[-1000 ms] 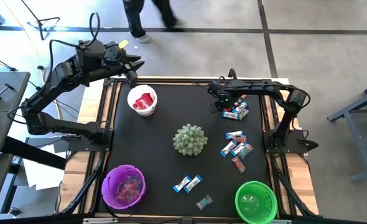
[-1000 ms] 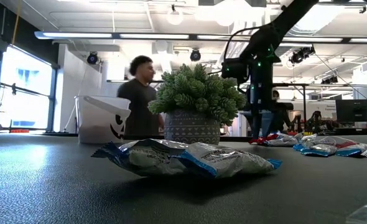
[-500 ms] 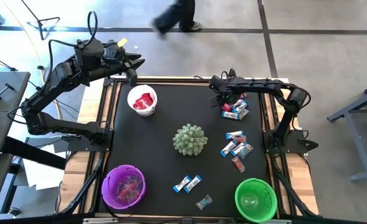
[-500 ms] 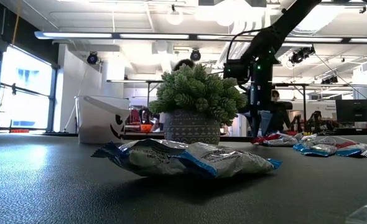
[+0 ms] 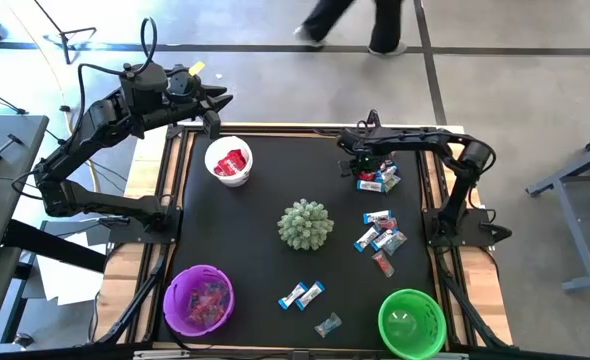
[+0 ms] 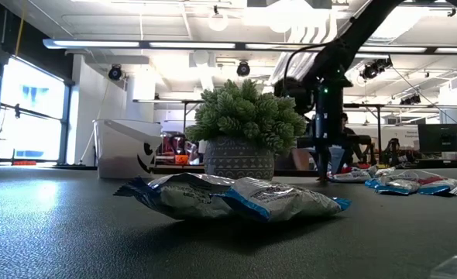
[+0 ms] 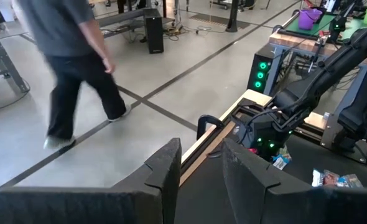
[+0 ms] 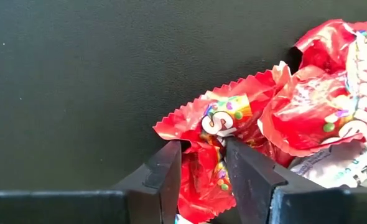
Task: Organize candy in baskets
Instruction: Put the red candy into the white bucket
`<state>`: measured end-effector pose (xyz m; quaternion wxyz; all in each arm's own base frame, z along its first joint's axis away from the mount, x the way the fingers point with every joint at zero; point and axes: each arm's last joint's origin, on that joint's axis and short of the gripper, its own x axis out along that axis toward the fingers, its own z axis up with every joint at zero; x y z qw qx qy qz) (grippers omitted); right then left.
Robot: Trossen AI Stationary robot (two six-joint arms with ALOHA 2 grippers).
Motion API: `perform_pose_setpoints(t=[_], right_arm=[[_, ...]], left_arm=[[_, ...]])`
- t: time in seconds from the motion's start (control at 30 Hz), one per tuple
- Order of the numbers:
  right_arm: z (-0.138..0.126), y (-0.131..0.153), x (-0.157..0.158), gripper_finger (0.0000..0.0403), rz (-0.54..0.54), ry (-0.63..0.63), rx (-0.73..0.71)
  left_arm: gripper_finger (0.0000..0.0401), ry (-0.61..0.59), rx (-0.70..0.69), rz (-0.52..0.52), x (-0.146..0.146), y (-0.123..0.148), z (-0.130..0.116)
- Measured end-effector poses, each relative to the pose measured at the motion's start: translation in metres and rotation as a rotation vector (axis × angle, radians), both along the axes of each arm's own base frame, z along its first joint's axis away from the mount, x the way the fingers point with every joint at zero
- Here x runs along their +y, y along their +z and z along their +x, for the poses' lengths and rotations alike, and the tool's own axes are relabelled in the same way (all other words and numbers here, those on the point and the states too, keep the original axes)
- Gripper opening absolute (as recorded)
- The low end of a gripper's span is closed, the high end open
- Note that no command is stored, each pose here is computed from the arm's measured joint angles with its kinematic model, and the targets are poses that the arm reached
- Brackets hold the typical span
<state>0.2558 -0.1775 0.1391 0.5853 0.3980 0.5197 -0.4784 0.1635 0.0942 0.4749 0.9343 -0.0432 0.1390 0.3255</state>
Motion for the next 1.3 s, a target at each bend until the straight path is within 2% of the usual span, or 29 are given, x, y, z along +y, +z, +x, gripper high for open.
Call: perform_pose_setpoints(t=[0.1, 0.3, 0.5, 0.67, 0.77, 0.97, 1.17, 1.3], right_arm=[[0.003, 0.002, 0.001, 0.0097, 0.004, 0.005, -0.005], [0.008, 0.007, 0.0, 0.0013, 0.019, 0.01, -0.034], [0.011, 0.016, 0.002, 0.0012, 0.04, 0.027, -0.022], [0.02, 0.042, 0.011, 0.0004, -0.001, 0.071, -0.081], [0.024, 0.066, 0.016, 0.0003, -0.045, 0.095, -0.151], [0.021, 0.138, 0.028, 0.0002, -0.204, 0.162, -0.34], [0.007, 0.225, 0.045, 0.0001, -0.455, 0.275, -0.662], [-0.006, 0.275, 0.066, 0.0001, -0.621, 0.373, -0.885]], left_arm=[[0.0104, 0.0, 0.001, 0.0, 0.0, 0.0, 0.0], [0.0104, 0.0, 0.007, -0.004, 0.0, -0.001, 0.0], [0.0104, 0.0, 0.028, -0.015, 0.0, -0.003, -0.001], [0.0104, 0.0, 0.035, -0.02, -0.001, -0.004, -0.001], [0.0104, 0.0, 0.035, -0.02, -0.001, -0.004, -0.001], [0.0104, -0.068, 0.028, -0.054, 0.0, -0.006, 0.004], [0.0104, -0.203, 0.001, -0.084, 0.007, -0.011, 0.03], [0.0104, -0.286, -0.046, -0.046, 0.012, -0.012, 0.054]])
